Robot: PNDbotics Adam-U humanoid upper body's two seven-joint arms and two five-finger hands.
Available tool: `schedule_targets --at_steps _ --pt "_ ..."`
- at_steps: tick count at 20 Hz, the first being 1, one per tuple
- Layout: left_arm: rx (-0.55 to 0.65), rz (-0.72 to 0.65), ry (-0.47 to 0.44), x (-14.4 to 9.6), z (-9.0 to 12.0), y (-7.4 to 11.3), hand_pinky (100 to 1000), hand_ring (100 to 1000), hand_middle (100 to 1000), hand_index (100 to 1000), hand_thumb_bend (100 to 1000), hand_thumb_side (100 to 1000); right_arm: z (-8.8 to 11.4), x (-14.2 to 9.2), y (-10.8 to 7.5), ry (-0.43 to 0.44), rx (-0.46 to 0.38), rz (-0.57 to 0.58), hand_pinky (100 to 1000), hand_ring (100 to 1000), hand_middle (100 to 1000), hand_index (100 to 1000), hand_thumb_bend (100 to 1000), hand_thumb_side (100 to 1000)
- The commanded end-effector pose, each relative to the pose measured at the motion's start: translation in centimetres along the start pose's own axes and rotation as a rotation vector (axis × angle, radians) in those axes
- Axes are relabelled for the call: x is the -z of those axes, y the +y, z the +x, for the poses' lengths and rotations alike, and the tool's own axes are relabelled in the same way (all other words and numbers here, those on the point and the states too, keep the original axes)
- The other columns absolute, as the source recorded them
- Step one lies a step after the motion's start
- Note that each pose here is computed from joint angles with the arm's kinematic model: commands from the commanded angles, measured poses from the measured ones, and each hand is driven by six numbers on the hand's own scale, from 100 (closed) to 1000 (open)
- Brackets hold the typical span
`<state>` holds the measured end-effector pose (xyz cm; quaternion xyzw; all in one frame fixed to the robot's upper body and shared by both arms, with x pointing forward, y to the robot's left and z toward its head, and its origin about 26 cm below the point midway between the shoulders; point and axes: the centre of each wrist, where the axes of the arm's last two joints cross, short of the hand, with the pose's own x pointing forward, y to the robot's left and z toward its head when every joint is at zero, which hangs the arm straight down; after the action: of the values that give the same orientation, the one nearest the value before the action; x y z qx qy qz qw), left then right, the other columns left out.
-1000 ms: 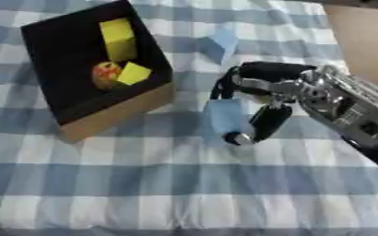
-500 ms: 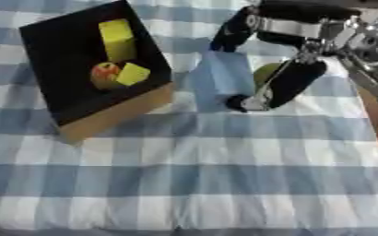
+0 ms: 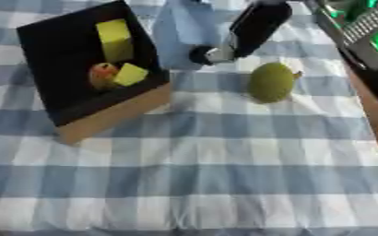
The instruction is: Pick up objects on the table and place them in the box.
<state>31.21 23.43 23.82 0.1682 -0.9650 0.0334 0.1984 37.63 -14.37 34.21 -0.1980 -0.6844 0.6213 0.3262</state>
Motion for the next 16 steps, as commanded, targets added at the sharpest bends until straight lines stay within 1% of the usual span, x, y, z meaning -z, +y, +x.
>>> schedule_targets --at_steps 1,6,13,16 --pt "-0.033 0.000 -0.048 0.8 0.8 -0.3 752 858 764 800 489 657 -1.0 2.2 -0.4 0.016 -0.021 -0.046 832 739 444 682 100 100" --pt "-0.091 -0.024 -0.075 1.2 1.3 -1.3 753 857 764 798 491 655 -1.5 5.9 0.9 0.006 -0.024 -0.077 835 748 454 692 100 100" --pt "-0.153 -0.048 -0.107 1.8 1.9 -2.4 753 855 763 797 493 653 -2.1 9.6 3.7 0.044 -0.098 -0.122 841 765 479 712 100 100" --pt "-0.168 -0.055 -0.107 1.8 2.0 -2.6 753 856 763 797 493 655 -2.2 10.7 5.2 0.050 -0.135 -0.119 845 788 517 742 100 100"
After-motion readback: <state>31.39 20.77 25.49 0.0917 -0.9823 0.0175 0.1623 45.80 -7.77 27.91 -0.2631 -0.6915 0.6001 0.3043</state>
